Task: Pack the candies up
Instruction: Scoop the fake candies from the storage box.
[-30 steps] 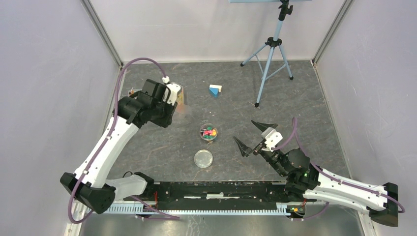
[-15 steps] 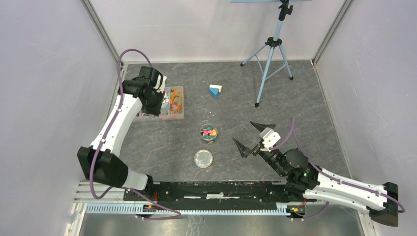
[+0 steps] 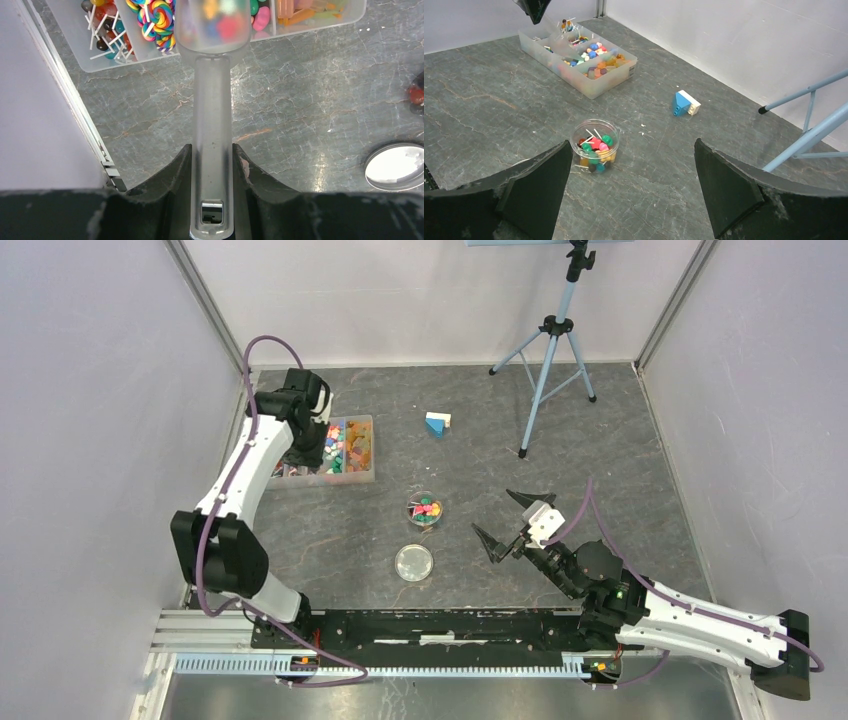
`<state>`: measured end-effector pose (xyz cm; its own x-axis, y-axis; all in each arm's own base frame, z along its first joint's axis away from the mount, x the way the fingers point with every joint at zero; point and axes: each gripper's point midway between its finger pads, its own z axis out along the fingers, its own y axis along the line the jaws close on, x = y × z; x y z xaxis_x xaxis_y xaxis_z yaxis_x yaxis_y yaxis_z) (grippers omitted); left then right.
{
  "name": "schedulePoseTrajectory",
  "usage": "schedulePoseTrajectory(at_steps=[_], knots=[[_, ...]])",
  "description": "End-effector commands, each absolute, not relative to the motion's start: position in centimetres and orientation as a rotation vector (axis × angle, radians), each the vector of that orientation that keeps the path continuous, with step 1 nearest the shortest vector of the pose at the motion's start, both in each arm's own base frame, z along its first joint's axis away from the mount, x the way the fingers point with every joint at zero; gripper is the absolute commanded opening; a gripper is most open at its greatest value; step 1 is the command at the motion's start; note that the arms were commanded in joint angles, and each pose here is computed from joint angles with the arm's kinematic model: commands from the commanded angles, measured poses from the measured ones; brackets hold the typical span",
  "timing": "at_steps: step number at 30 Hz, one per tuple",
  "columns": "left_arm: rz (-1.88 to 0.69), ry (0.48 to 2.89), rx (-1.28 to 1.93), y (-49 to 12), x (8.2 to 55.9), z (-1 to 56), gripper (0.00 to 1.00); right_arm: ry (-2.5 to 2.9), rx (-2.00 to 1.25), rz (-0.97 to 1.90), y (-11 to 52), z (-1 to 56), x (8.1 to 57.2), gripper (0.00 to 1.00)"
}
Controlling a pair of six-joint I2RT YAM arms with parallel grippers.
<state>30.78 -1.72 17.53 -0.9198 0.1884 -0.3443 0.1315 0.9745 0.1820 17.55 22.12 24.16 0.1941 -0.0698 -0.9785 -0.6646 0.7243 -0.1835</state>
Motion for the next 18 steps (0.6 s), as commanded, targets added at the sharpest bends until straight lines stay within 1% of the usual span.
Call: schedulePoseTrajectory(at_steps=[1,7,10,18], knots=[[0.232,2.725,0.266,-1.6,32.6,17.4,0.02,1.286,-0.64,0.502,22.2,26.9,17.4,0.98],[0.234,2.702,0.263,-1.8,34.4,16.4,0.02,1.29,-0.65,0.513,22.7,26.8,17.4,0.98],[0.259,2.728,0.255,-1.6,35.2,15.5,0.02,1.292,-0.646,0.518,22.8,26.8,17.4,0.98],[0.215,2.718,0.213,-2.2,35.2,13.9,0.02,1.3,-0.636,0.518,22.7,26.6,17.4,0.98]])
